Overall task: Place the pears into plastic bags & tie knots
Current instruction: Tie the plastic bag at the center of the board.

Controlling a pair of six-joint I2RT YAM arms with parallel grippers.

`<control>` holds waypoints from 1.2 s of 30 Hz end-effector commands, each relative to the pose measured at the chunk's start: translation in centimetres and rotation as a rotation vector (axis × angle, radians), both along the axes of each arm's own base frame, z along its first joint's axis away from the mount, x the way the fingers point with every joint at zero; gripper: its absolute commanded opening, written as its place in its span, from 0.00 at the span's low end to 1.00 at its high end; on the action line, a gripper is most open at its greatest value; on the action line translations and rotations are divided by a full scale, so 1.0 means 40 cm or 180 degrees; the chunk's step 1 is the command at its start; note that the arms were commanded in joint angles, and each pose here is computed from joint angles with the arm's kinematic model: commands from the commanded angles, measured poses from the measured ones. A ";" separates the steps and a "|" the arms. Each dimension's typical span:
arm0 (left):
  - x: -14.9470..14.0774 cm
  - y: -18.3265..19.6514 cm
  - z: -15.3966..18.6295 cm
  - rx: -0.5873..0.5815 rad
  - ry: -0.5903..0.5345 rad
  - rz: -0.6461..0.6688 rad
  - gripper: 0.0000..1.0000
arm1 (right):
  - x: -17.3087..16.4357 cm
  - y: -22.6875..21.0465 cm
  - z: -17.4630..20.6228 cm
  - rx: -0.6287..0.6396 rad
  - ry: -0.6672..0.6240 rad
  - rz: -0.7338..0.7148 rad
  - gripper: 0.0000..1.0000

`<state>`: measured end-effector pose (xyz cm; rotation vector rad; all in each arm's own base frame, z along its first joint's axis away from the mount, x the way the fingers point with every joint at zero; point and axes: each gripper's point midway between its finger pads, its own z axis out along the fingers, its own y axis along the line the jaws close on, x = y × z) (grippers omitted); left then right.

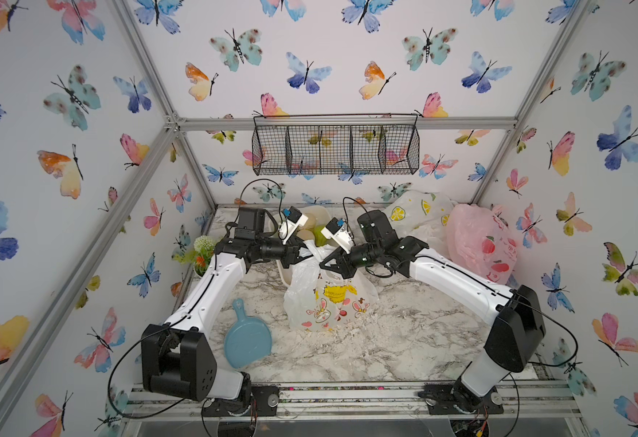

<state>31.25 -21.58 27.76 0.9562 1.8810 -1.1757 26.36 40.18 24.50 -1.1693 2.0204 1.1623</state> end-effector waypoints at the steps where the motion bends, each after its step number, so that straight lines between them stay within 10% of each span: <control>1: -0.015 0.003 0.027 -0.0135 -0.0152 -0.0110 0.16 | -0.010 -0.010 -0.028 -0.0108 0.0142 0.0104 0.03; 14: -0.069 0.002 0.010 -0.0180 -0.0099 -0.0340 0.57 | 0.006 -0.016 -0.016 0.0026 0.0201 0.0109 0.03; 30: -0.075 -0.021 -0.011 -0.0124 -0.0012 -0.0458 0.69 | 0.010 -0.028 -0.042 -0.0089 0.0156 0.0096 0.03; 36: -0.008 -0.027 -0.050 -0.0013 0.0196 -0.0203 0.57 | 0.005 -0.030 -0.040 -0.0085 0.0142 0.0124 0.03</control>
